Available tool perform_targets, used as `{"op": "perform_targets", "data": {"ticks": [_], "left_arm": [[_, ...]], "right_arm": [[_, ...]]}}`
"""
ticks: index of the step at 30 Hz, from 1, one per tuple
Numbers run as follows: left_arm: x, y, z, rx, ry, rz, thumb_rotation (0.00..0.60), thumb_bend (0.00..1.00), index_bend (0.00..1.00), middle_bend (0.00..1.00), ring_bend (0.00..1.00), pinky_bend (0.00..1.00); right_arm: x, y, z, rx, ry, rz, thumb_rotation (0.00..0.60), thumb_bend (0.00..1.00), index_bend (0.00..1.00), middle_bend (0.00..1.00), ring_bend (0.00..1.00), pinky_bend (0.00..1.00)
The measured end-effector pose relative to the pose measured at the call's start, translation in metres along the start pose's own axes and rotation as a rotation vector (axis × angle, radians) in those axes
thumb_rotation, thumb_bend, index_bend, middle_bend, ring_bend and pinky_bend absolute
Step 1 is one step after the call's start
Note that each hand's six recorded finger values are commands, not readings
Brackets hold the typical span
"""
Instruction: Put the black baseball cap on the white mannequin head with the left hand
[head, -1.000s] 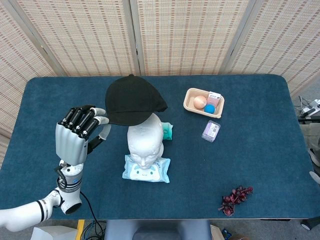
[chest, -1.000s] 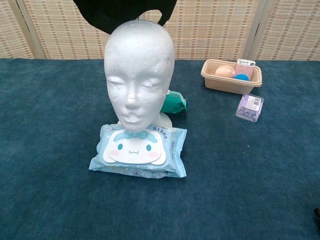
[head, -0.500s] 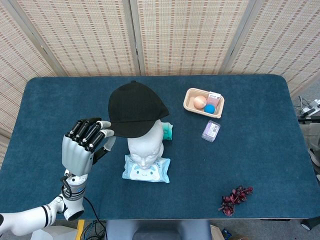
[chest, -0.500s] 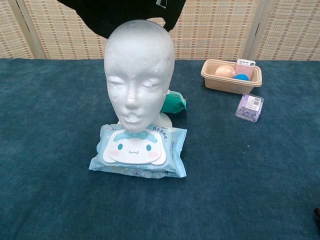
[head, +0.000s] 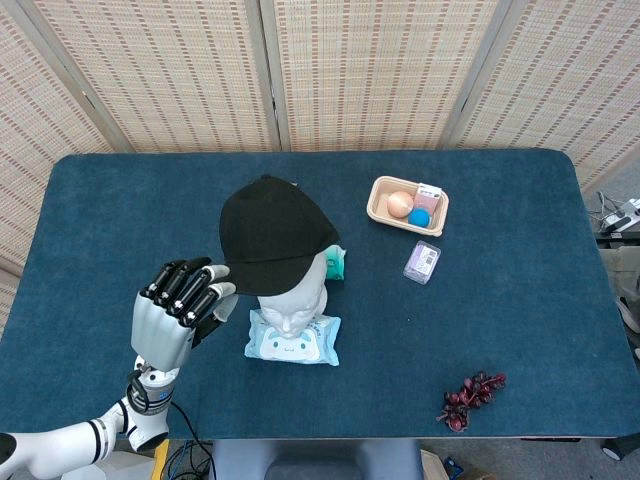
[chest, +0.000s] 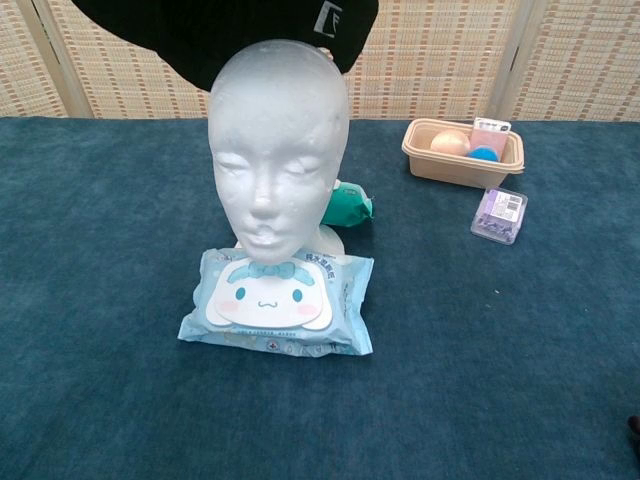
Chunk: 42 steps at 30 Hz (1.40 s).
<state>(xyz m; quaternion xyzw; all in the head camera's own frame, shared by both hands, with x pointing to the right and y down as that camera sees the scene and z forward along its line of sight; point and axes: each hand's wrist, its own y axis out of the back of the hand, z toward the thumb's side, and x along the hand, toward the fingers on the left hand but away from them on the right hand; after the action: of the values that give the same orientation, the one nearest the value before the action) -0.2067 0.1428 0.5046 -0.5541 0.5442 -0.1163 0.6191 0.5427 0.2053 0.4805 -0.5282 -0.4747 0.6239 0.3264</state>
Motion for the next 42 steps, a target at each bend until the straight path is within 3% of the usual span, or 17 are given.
{"op": "perform_targets", "data": {"ticks": [42], "left_arm": [[-0.055,-0.024,0.039,-0.052,-0.194,-0.151,0.6,0.46,0.69,0.52,0.41,0.5]], "right_arm": [[-0.002,0.001,-0.004,-0.003,-0.014,-0.002,0.6,0.1,0.33,0.36,0.31,0.38]]}}
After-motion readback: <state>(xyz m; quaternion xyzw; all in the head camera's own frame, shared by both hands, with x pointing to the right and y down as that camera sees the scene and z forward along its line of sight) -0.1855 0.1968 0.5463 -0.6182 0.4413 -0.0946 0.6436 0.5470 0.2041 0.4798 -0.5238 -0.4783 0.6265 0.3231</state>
